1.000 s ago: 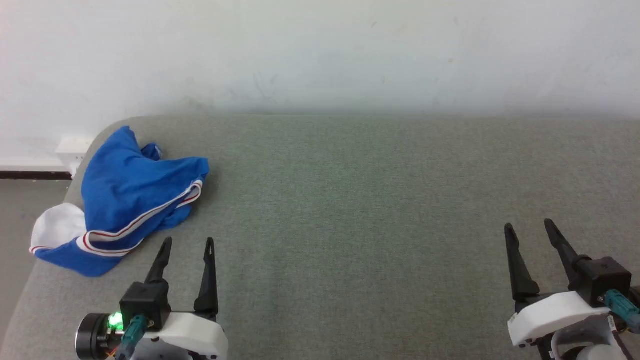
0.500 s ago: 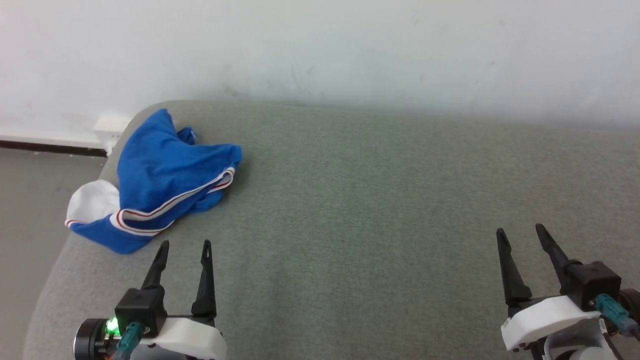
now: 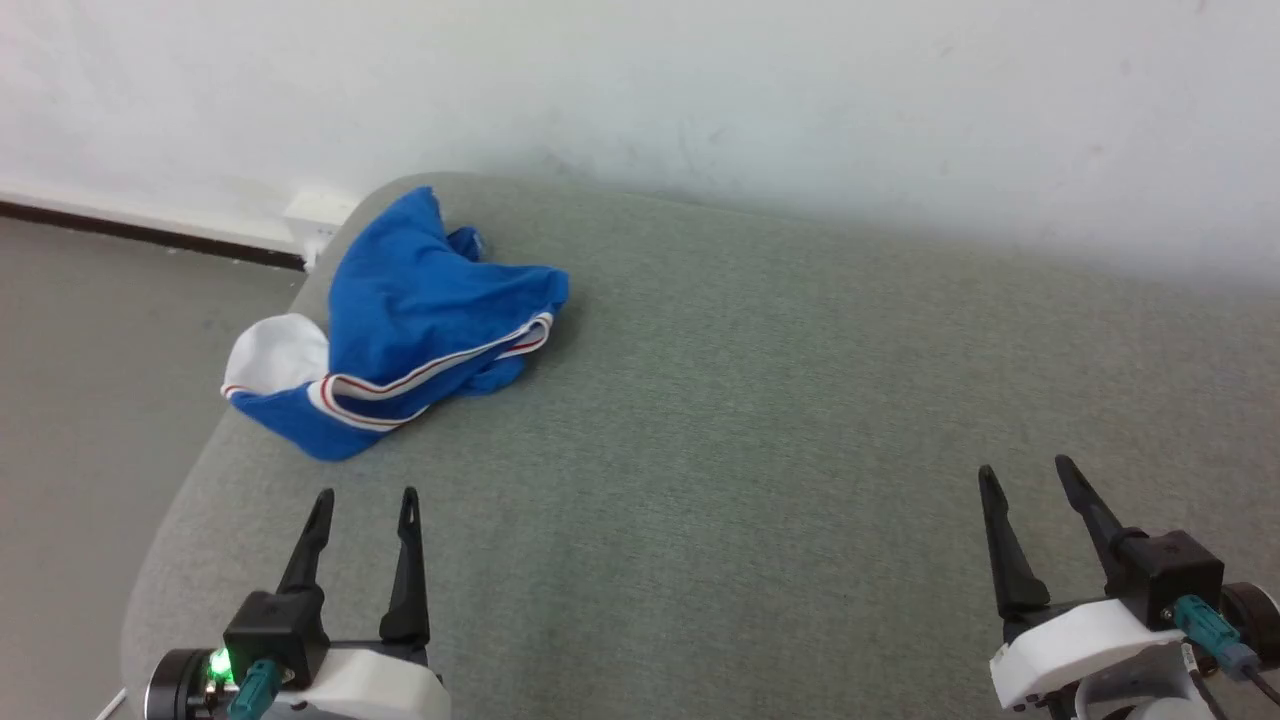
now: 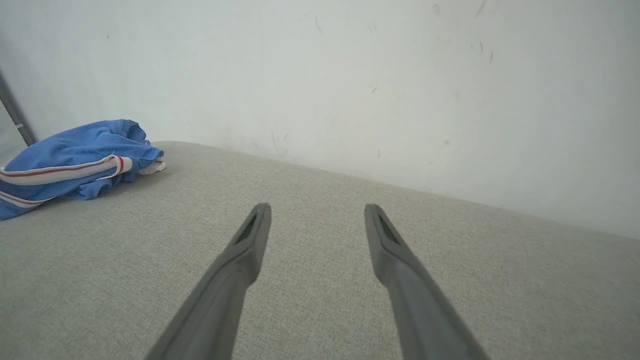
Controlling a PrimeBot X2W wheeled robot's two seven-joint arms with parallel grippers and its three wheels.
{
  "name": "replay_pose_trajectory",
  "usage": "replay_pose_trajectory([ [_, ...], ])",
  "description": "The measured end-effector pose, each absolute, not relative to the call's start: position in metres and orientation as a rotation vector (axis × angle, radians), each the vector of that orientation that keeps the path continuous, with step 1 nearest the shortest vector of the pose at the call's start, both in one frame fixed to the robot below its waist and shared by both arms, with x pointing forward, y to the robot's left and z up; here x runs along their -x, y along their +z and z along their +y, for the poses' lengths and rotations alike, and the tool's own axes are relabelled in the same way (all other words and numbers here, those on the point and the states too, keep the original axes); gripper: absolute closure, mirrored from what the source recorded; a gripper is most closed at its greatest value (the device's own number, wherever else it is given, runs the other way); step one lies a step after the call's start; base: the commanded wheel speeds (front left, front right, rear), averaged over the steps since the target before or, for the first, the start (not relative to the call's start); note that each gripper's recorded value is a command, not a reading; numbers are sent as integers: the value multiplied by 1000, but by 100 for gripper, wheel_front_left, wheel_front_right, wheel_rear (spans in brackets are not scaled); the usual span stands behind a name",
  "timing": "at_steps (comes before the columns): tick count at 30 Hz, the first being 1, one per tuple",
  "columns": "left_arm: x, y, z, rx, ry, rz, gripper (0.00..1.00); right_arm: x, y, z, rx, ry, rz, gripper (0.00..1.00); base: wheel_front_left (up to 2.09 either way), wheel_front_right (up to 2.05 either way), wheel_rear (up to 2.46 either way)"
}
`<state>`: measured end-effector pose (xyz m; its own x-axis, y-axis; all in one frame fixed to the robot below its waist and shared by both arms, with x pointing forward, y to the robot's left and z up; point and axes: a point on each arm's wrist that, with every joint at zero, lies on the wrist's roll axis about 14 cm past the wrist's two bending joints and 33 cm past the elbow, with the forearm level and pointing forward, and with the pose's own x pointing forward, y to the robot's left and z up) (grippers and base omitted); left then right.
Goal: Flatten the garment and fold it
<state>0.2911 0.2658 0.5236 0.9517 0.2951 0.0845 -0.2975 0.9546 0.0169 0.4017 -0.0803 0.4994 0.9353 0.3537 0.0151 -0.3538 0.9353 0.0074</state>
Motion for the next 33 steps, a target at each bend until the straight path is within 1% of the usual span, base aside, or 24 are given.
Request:
replay_pose_trajectory([
  [16,-246,518,294,-26,434,-84,0,-403,494,-29,-26,504,-10,0,0,0,0],
  [24,-222,516,305,-24,495,-88,0,-402,496,-11,-32,553,-20,0,0,0,0],
  [33,-207,518,313,-23,541,-110,0,-400,497,2,-33,589,-29,0,0,0,0],
])
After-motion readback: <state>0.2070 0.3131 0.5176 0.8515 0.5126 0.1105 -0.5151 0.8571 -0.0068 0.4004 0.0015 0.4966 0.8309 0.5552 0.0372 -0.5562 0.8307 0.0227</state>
